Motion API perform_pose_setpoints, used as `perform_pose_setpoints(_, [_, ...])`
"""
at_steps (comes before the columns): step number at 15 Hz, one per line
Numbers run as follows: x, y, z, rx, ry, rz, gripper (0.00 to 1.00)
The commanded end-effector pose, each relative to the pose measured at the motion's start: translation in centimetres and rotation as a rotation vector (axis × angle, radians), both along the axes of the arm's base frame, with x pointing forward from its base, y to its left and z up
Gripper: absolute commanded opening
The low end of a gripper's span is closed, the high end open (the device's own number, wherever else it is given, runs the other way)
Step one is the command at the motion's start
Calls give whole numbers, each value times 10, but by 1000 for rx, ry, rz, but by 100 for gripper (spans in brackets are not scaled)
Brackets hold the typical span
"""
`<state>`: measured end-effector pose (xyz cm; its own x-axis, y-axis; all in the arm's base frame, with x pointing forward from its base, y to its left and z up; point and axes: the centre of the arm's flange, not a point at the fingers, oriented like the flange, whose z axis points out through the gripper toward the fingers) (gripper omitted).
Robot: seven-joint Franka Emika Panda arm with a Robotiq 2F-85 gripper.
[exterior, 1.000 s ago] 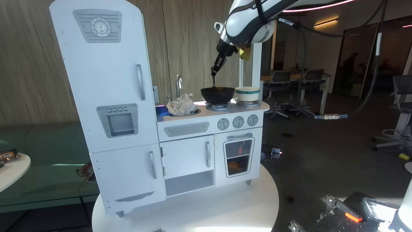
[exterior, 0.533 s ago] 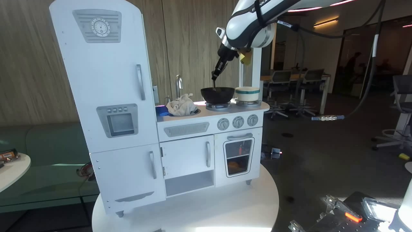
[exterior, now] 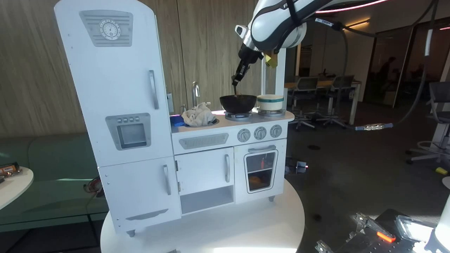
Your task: Pour the contents of the white bowl into the pot then stir inside the pot
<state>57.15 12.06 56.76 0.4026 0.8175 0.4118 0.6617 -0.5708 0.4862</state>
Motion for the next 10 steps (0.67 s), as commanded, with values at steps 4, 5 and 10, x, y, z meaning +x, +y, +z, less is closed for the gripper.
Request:
perform_pose_setpoints(4, [-36,0,28,47,-165,68,2])
perform_pose_setpoints(5, [-37,-3,31,46,-189,50,2])
perform_pose_setpoints(10, [-34,-26,37,16,-184,-57,2])
